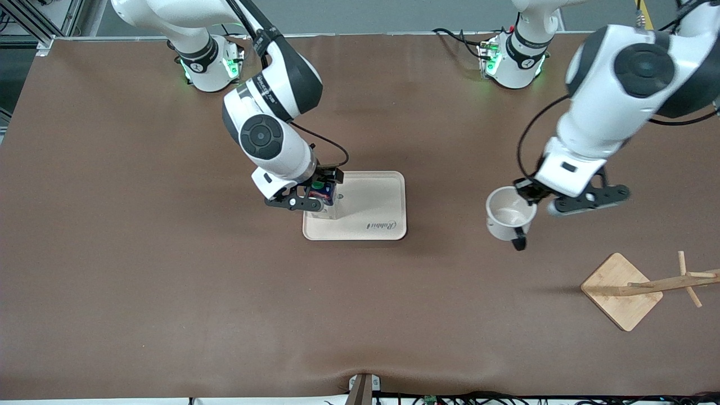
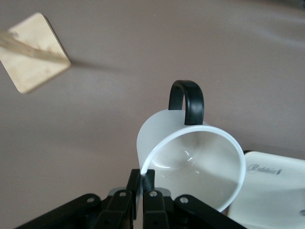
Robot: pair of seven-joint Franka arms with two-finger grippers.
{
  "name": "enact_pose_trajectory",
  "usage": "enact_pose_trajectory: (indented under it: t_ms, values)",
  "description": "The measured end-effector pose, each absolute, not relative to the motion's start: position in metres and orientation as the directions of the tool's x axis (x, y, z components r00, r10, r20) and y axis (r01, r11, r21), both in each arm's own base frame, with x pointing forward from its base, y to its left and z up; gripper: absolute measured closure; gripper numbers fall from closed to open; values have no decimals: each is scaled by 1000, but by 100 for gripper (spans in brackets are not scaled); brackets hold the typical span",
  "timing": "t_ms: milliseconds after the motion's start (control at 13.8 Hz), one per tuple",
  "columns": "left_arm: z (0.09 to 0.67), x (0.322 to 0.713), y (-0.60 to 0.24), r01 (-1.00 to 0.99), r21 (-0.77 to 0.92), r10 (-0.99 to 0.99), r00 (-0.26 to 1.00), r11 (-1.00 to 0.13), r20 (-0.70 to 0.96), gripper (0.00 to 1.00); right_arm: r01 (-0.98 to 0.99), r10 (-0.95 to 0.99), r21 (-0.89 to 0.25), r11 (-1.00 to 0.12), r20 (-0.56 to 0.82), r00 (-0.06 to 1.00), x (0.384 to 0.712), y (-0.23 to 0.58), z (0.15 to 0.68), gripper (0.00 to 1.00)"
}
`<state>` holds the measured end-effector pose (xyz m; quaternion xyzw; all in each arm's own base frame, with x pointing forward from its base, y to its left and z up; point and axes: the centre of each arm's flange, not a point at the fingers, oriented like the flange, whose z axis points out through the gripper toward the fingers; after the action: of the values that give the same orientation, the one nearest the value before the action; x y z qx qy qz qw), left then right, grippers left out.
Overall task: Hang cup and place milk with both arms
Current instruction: 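Carry the mug toward the wooden stand while the right gripper lifts the milk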
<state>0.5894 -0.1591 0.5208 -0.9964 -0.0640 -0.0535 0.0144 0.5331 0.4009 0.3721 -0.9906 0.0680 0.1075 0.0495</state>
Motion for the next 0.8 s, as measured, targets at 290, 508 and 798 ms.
enact_pose_trajectory:
  t_ms: [290, 508, 798]
  values:
    - [532, 600, -105, -53, -54, -57, 995, -997, 82, 93, -140, -123, -75, -987, -204, 971, 521, 406, 331, 0]
    - [536, 605, -64, -171, -69, -175, 982, -983, 67, 93, -149, -132, -70, -986, -203, 970, 520, 403, 329, 22]
    - [537, 606, -17, -295, -76, -297, 954, -952, 24, 93, -180, -167, -27, -983, -268, 949, 538, 380, 366, 22]
